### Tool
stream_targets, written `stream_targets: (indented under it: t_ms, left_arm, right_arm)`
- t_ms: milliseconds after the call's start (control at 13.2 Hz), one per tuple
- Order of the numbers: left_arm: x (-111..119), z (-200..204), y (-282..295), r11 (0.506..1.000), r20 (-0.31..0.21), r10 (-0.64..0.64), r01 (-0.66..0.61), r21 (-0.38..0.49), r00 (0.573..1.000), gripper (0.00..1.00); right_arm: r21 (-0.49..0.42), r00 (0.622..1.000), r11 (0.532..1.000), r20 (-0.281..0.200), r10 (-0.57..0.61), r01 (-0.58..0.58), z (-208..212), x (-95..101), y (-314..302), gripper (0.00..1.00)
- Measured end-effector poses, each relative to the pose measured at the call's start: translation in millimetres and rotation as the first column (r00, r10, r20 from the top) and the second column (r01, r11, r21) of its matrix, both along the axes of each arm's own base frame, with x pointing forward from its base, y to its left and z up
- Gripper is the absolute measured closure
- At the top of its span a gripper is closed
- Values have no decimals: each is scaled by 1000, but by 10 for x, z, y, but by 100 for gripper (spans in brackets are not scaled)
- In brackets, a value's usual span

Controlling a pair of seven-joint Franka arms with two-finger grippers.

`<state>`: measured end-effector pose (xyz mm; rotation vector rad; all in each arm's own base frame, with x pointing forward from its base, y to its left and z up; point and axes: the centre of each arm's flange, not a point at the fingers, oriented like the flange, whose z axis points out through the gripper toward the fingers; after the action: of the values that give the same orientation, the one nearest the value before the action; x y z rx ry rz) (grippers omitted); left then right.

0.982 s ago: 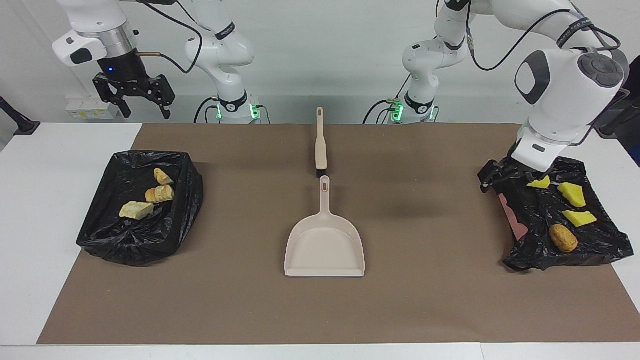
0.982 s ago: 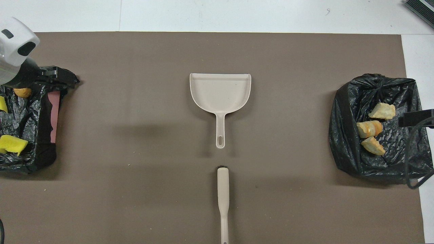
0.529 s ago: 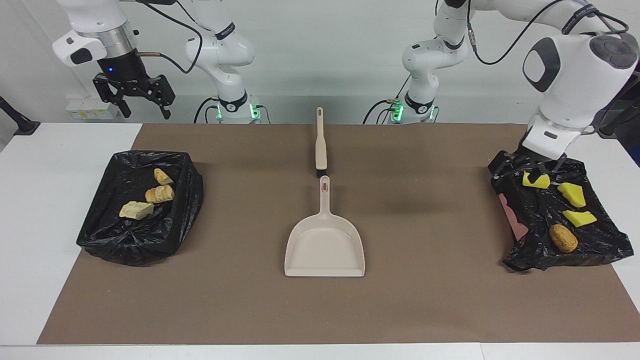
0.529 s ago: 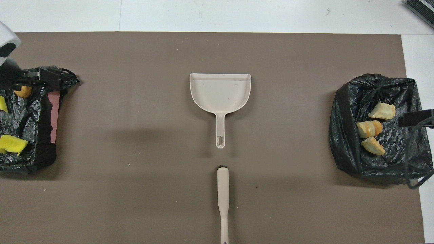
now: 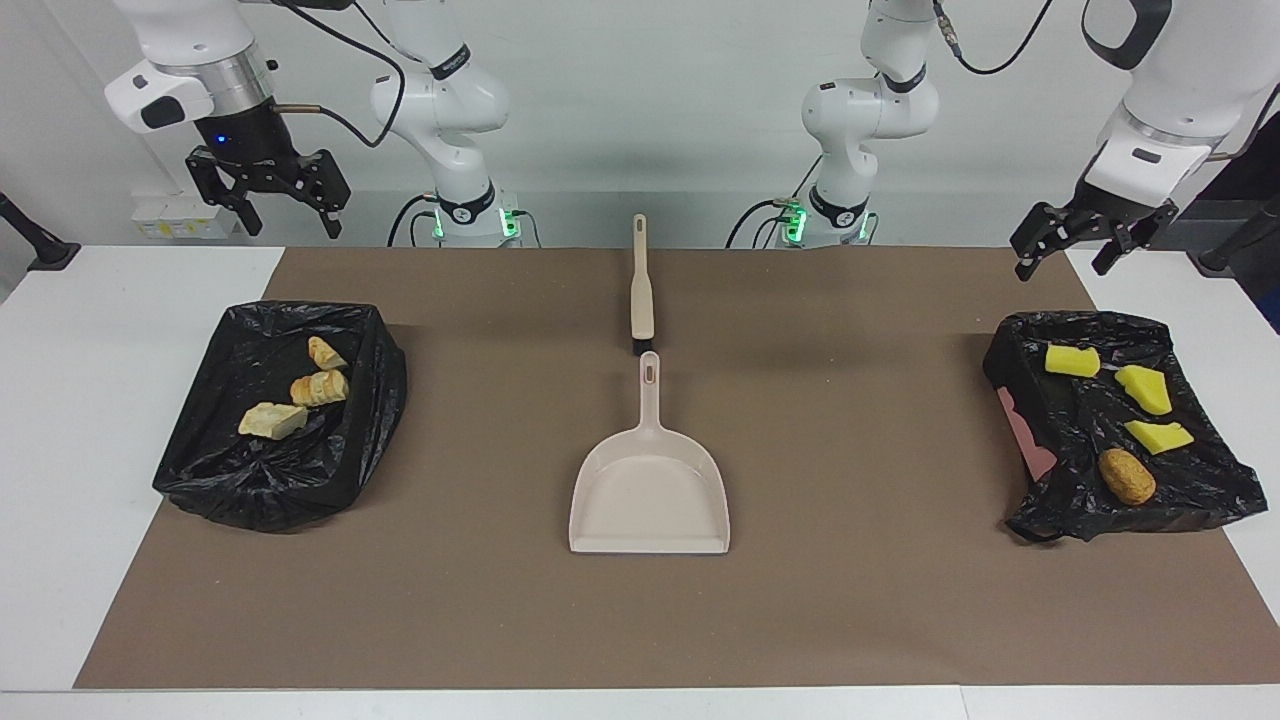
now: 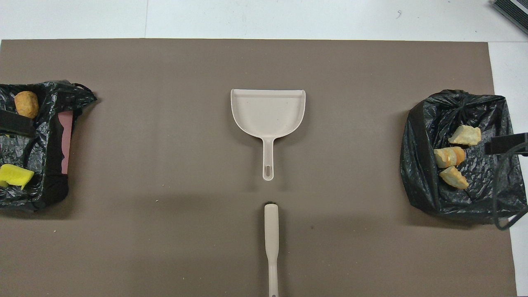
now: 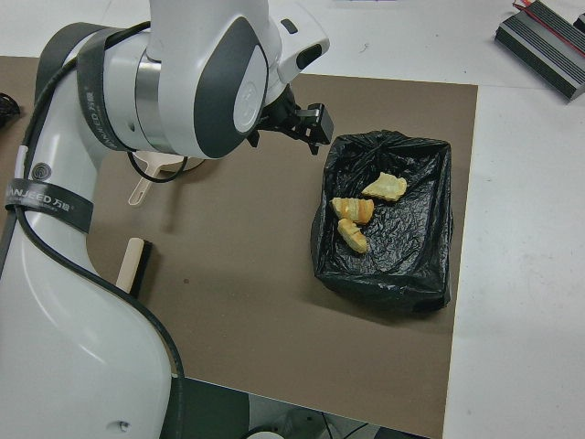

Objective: Sweep and dump trash in bin

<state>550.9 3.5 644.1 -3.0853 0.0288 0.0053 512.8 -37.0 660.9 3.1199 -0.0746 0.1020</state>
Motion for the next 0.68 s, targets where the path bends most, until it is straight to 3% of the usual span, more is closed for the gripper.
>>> stream_targets:
  t_ms: [302,680]
  left_arm:
    - [-57,-69,-47,999,-35,-6,5,-35,999,0]
    - [-104,-63,-126,998,-35,-34,32,-62,999,0]
  right_arm:
    - [0,1000,1000,0,0,0,0,0,1,0]
    - [0,1000,1000,0,0,0,0,0,1,0]
